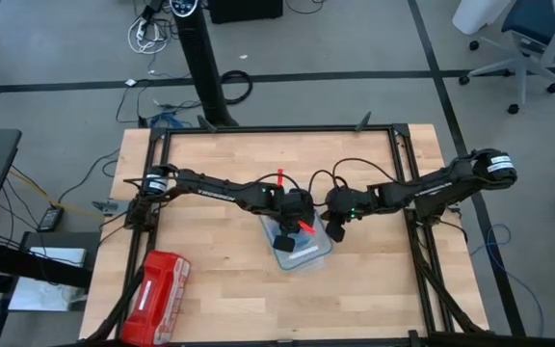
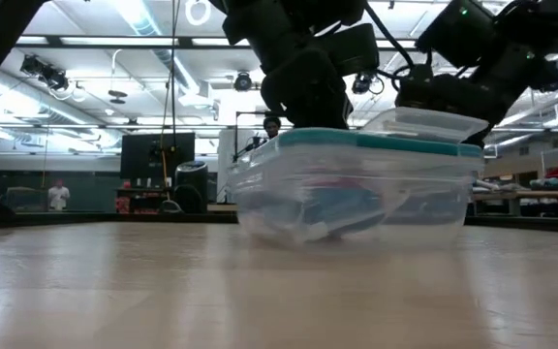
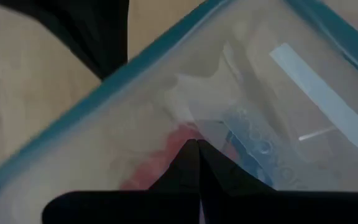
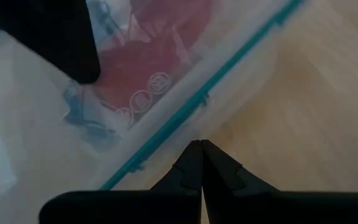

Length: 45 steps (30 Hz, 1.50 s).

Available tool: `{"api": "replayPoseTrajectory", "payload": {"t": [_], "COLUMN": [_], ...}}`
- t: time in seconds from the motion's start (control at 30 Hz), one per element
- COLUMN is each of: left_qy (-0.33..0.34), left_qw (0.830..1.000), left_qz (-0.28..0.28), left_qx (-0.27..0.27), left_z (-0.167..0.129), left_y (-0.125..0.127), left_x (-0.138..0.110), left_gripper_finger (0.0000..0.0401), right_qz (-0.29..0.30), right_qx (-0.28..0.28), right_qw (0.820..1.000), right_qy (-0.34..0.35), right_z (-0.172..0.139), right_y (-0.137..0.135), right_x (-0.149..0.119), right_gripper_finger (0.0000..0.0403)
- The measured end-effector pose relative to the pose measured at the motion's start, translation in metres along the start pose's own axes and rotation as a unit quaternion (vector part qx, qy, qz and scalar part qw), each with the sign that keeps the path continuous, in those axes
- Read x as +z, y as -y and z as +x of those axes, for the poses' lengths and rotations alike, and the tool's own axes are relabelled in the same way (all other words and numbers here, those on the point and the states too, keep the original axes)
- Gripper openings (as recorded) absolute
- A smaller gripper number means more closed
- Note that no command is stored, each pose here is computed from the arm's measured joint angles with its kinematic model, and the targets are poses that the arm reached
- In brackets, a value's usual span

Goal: Roll bandage
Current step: Close the transparent container

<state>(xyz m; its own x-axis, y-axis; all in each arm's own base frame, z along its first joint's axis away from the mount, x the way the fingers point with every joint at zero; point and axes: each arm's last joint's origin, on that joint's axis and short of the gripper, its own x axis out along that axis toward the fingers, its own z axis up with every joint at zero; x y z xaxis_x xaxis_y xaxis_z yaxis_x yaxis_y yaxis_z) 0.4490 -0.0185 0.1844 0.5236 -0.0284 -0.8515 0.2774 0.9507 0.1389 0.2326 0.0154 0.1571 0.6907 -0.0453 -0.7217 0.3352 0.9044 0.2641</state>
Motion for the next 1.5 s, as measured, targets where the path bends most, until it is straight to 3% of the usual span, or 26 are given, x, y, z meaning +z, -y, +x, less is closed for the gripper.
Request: {"api": "replayPoseTrajectory", "payload": {"t": [0.23, 0.57, 0.93, 1.17, 1.5], "left_qy": [0.008, 0.005, -0.004, 0.002, 0.001], "left_qw": [1.000, 1.000, 1.000, 1.000, 1.000], "left_qz": [-0.001, -0.003, -0.001, -0.003, 0.006], "left_qx": [-0.002, 0.012, 0.006, 0.020, 0.019], "left_z": [0.001, 0.001, 0.000, 0.001, 0.001], "left_y": [-0.003, -0.005, -0.004, -0.008, -0.008], "left_x": [0.001, 0.000, -0.002, -0.001, -0.001], "left_gripper_finger": [0.0000, 0.0000, 0.0000, 0.0000, 0.0000], "right_qz": [0.001, -0.003, -0.009, 0.016, 0.035], "right_qx": [0.016, -0.026, 0.050, -0.018, -0.066], "right_qw": [1.000, 1.000, 0.999, 0.999, 0.994], "right_qy": [-0.026, -0.011, -0.007, -0.044, -0.082], "right_z": [0.009, -0.004, 0.007, -0.005, -0.037], "right_y": [-0.001, 0.008, -0.004, 0.004, 0.015], "right_x": [-0.005, -0.001, 0.001, -0.007, -0.015], "right_gripper_finger": [0.0000, 0.0000, 0.0000, 0.0000, 0.0000]}}
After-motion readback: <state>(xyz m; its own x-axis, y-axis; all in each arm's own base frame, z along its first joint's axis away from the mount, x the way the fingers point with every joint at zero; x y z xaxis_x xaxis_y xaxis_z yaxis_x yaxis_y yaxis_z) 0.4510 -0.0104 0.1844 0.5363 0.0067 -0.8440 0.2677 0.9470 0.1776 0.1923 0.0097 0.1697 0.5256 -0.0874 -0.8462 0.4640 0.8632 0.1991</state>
